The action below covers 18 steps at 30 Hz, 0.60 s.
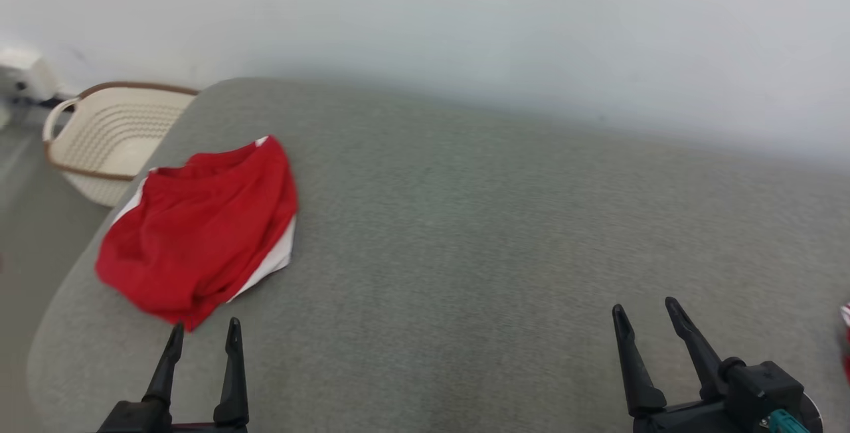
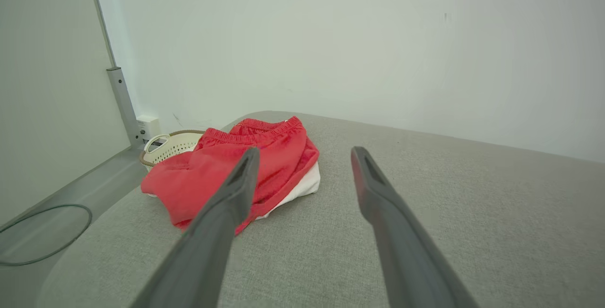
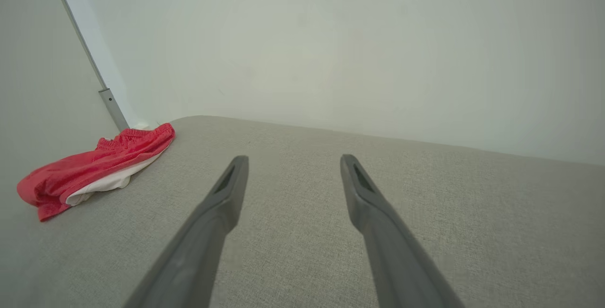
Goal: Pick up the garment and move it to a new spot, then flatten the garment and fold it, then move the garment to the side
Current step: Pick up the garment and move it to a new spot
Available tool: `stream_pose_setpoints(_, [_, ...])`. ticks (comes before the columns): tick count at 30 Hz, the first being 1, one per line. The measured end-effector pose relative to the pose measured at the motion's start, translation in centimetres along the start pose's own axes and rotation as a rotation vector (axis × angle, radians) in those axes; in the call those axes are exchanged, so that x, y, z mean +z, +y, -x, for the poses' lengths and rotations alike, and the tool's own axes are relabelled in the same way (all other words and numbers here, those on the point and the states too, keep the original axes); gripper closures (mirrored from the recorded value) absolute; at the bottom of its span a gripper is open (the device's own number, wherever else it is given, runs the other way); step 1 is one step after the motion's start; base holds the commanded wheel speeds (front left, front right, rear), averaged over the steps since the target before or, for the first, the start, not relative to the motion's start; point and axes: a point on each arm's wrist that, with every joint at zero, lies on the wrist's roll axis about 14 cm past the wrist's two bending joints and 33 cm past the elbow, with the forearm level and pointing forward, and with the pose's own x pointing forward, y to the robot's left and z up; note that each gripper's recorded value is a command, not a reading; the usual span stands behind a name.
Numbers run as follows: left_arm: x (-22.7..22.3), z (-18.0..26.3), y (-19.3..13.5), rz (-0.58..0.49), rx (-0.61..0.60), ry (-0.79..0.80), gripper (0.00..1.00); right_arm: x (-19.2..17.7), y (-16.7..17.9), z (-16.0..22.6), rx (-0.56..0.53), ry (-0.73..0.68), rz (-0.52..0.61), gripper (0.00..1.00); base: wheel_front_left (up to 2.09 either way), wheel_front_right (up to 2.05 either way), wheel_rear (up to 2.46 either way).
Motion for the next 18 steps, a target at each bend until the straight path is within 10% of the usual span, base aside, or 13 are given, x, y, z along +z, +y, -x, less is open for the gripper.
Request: stream_pose_setpoints(18, [0.8,2.0,4.4,-0.014,0.142,-0.009,0.00,-0.9,3.3,-2.5,0.126,0.012,-0.039,0.00,0.00,0.00,0.00])
